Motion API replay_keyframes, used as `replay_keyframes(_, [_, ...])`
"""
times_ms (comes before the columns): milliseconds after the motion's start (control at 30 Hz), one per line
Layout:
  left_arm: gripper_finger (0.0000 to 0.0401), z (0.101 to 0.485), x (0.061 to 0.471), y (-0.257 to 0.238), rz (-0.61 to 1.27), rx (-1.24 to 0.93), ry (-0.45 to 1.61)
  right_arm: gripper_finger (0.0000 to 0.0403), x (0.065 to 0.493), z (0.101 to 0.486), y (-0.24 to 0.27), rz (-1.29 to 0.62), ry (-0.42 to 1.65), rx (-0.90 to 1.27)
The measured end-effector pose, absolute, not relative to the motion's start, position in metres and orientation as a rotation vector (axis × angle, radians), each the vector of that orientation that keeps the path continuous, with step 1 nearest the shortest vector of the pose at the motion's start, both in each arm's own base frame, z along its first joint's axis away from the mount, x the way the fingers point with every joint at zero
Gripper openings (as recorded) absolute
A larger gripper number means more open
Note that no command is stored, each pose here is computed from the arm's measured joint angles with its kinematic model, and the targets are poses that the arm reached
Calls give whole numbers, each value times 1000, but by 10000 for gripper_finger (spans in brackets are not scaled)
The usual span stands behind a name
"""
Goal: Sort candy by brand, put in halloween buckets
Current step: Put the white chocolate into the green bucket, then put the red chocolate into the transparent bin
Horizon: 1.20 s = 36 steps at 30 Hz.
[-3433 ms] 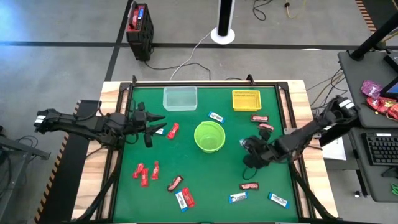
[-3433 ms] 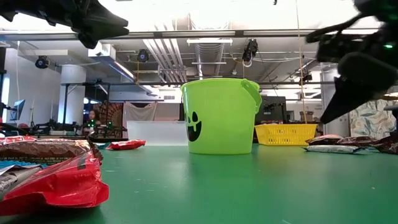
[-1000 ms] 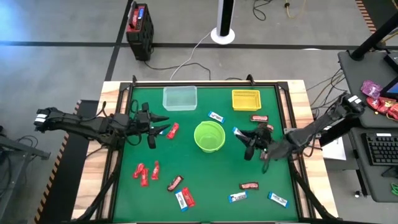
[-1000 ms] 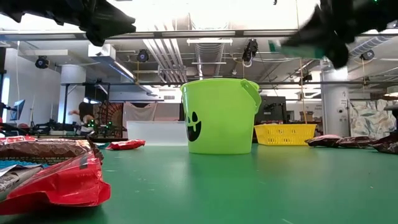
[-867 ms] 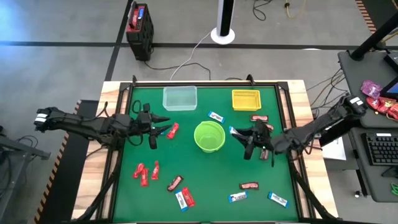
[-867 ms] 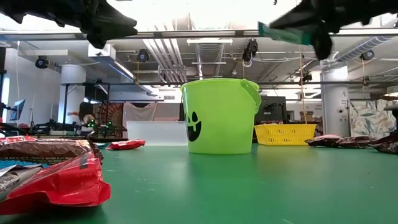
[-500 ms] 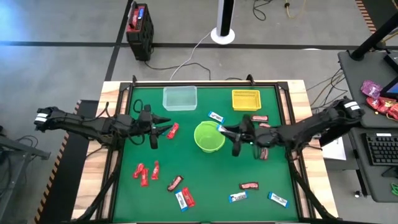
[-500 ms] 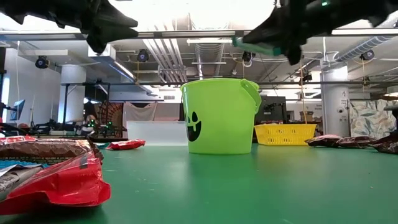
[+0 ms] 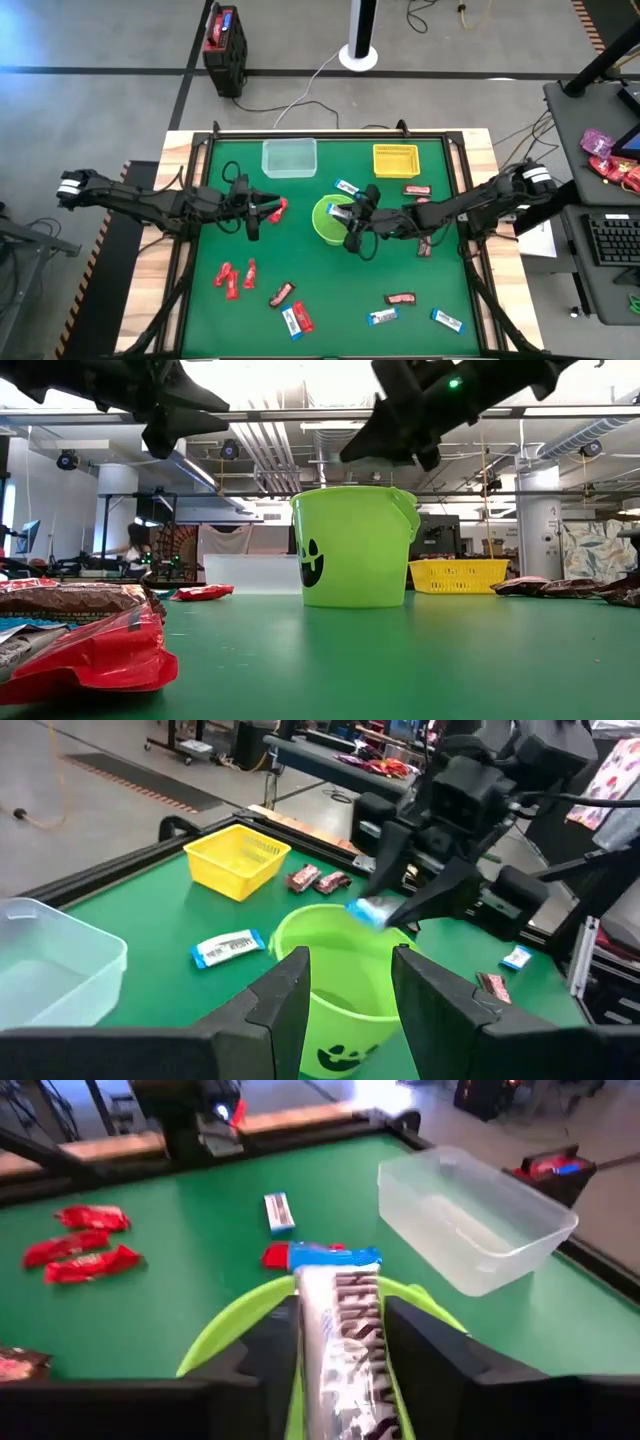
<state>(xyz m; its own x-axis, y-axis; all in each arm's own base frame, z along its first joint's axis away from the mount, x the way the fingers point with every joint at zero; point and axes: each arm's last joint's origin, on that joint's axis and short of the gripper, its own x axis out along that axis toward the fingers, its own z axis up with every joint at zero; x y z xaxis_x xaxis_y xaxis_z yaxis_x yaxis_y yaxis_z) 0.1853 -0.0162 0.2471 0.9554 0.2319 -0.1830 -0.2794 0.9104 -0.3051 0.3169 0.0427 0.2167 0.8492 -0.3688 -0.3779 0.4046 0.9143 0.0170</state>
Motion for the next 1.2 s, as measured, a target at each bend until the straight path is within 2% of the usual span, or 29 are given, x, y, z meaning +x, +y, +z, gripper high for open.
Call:
replay_keyframes(100, [128,246,187,-19,252,-344,149,183,322,215,43,-421,438,88])
replay_keyframes(200, [128,245,188,-20,247,-356,150,196,328,219,44,-424,467,78])
replay_keyframes(500, [128,234,190,-26,136,-436,267,195,318,260,44,-437,590,42])
replay_keyframes(700, [128,223,202,-29,150,-437,371,200,295,278,39,-462,629,69])
replay_keyframes(900, [128,211,220,-32,210,-361,598,215,267,277,34,-498,590,128])
replay_keyframes(1200, [128,181,239,-30,426,-226,755,236,258,265,32,-547,597,123])
